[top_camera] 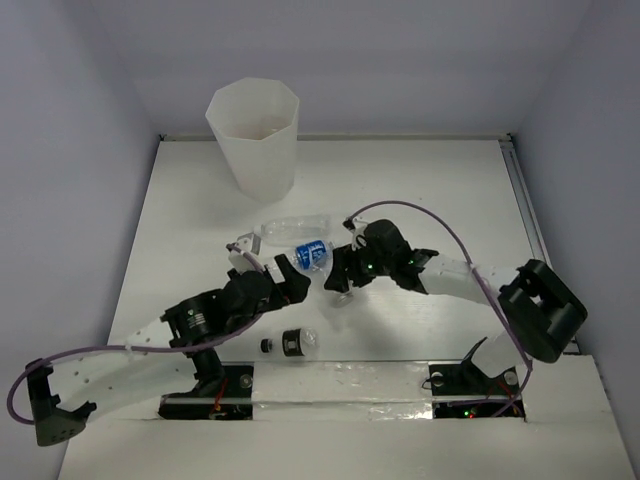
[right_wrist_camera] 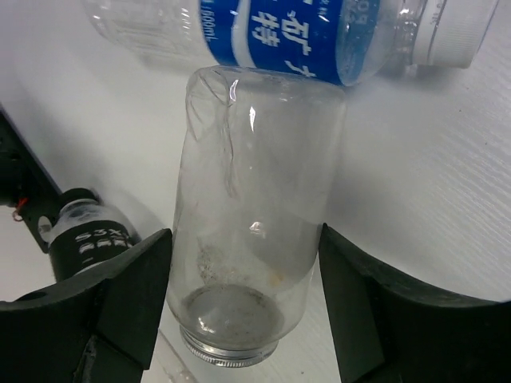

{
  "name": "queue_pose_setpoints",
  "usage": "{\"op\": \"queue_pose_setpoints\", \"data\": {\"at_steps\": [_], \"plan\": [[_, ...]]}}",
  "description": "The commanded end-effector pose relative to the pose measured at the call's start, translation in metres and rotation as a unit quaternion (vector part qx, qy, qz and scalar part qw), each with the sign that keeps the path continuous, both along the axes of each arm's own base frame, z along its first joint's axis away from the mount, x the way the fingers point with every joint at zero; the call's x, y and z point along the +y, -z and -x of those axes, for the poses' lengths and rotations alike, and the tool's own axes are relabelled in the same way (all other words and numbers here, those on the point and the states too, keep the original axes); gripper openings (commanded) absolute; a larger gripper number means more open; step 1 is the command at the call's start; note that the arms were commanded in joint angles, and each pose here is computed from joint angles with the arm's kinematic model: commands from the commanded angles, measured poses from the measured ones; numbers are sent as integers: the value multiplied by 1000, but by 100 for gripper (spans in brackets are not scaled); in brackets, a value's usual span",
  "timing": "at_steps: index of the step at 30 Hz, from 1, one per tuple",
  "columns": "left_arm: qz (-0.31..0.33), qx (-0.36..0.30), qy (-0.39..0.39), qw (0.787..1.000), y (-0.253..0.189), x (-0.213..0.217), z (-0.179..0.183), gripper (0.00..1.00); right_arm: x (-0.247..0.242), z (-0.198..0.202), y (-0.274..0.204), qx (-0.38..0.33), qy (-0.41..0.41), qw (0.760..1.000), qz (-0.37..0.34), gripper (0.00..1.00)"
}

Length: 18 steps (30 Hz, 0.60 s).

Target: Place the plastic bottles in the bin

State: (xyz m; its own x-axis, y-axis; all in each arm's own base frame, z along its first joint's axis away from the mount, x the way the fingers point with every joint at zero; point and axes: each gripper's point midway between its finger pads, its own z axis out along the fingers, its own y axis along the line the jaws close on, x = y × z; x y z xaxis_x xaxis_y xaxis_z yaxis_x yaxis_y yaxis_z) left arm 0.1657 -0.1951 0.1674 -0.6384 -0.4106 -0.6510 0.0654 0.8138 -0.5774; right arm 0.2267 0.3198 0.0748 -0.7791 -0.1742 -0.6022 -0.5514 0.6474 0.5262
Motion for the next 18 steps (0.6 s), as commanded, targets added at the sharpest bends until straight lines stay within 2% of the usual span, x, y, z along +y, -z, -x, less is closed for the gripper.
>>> {"op": "queue_pose_setpoints", "data": {"at_steps": [1, 5, 7, 8, 9, 12, 13, 15, 16, 17, 18], "plan": [[-16, -49, -41, 998, -20, 5, -22, 95, 5, -2, -54, -53, 1, 997, -50, 33], [-11, -94, -82, 992, -41, 16, -35, 94, -3, -4, -99, -89, 16, 994, -64, 32], [0, -107, -93, 990, -50, 21, -37, 92, -1, -15, -142, -130, 27, 988, -84, 32], [-2, -113, -94, 989, -50, 24, -37, 91, -1, -24, -155, -147, 42, 985, -83, 32], [16, -125, -100, 987, -60, 28, -37, 90, 3, -35, -189, -179, 48, 978, -99, 31], [41, -146, -116, 982, -74, 46, -33, 86, 18, -63, -231, -224, 62, 967, -107, 31], [50, -151, -121, 980, -77, 51, -31, 85, 27, -73, -279, -261, 66, 953, -142, 30], [66, -164, -125, 976, -82, 60, -28, 80, 47, -100, -301, -281, 68, 944, -159, 30], [70, -166, -126, 976, -83, 62, -27, 77, 51, -111, -356, -320, 76, 924, -195, 30], [75, -167, -123, 975, -82, 63, -25, 75, 68, -135, -346, -319, 85, 926, -184, 30], [77, -166, -122, 976, -81, 63, -25, 75, 75, -147, -357, -329, 94, 921, -188, 30]]}}
